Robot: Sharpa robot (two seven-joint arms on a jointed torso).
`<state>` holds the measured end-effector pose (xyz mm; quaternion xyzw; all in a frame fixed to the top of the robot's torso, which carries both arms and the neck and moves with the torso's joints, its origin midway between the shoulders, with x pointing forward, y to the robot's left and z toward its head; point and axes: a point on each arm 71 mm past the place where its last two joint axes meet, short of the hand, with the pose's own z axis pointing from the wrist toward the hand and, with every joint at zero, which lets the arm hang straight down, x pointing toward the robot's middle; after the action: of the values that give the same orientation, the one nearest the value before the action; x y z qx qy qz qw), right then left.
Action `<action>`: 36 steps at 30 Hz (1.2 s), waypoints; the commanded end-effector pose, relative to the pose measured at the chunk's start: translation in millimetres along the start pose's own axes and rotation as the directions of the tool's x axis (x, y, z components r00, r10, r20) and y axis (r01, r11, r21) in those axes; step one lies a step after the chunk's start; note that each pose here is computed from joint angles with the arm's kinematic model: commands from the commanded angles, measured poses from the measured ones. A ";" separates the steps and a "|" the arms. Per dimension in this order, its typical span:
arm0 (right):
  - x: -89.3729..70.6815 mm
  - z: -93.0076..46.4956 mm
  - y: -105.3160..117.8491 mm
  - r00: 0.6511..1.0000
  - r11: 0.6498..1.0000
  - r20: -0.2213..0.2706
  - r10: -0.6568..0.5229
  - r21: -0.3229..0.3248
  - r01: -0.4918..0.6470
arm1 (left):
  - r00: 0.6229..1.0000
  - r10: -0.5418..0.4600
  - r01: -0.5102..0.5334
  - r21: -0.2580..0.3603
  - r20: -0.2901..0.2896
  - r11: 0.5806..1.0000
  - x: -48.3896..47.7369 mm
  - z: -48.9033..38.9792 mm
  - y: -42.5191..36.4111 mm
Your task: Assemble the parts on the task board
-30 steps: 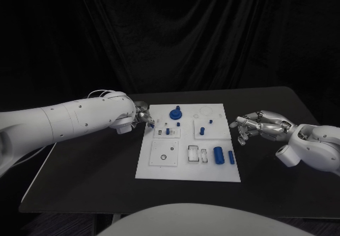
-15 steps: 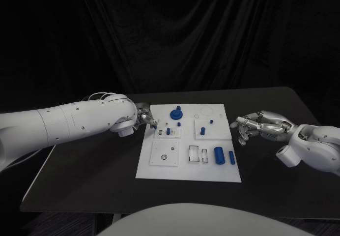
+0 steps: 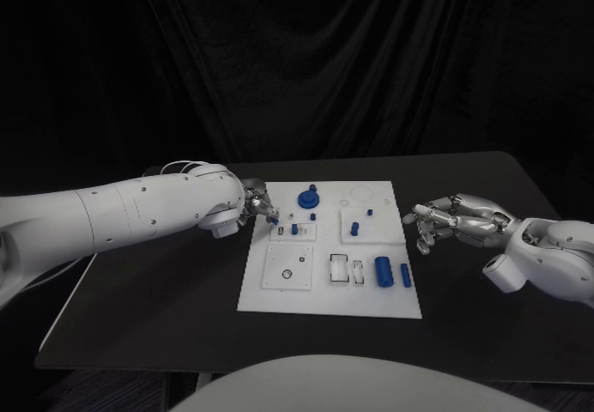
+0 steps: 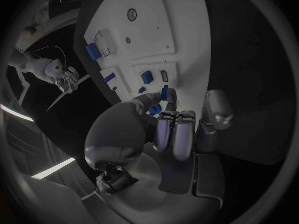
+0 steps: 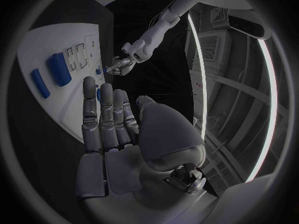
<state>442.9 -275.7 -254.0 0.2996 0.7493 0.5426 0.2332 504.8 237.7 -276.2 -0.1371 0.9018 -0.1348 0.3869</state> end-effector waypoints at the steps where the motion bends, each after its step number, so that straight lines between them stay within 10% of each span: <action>1: 1.3 -0.3 -1.4 1.000 1.000 -0.009 0.004 0.012 -0.004 | 1.000 0.000 0.000 0.027 -0.021 1.000 3.5 1.0 -3.0; 36: 1.3 0.1 -2.0 1.000 1.000 -0.017 0.006 0.016 -0.006 | 0.999 -0.009 0.010 0.033 -0.044 0.999 22.3 8.6 2.4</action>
<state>443.1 -275.6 -254.4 0.2991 0.7507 0.5420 0.2306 498.5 233.7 -293.3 -0.1344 0.9061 -0.1456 0.3737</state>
